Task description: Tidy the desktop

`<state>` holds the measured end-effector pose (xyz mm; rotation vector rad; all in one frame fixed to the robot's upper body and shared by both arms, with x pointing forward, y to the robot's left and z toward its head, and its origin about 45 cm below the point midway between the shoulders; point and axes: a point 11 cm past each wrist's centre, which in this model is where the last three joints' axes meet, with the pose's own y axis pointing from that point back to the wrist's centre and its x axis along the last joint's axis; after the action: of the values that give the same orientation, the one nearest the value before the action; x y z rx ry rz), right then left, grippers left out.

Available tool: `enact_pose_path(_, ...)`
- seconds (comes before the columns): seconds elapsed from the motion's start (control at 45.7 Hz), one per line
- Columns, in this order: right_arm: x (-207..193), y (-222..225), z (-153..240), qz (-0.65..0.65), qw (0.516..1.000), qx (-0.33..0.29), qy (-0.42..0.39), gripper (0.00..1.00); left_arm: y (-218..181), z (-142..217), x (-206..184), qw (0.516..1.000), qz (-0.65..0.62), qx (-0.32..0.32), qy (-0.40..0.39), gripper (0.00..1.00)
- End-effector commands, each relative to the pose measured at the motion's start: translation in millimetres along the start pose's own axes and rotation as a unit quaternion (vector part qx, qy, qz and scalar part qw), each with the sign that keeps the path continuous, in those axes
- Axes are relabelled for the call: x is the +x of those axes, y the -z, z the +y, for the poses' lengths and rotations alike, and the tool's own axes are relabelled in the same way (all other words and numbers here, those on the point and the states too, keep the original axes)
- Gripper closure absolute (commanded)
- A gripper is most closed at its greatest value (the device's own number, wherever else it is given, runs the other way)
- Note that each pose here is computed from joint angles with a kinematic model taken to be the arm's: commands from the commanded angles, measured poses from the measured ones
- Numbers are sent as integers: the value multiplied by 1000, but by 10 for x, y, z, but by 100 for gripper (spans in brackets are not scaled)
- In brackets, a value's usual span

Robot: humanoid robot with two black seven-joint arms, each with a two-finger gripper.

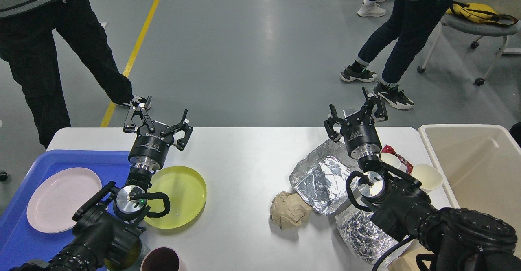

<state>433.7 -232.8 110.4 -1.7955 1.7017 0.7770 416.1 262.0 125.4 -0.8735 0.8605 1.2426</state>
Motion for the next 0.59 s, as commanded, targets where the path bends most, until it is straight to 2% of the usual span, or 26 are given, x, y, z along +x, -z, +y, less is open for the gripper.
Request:
enact_pose_path(0.0, 0, -1, 0, 0, 1000, 0, 0, 0, 31, 2, -14, 1000, 5, 0, 4, 3)
enact_pose_path(0.569, 1, 0, 0, 0, 1000, 0, 0, 0, 41, -4, -2, 1000, 3, 3, -2, 3)
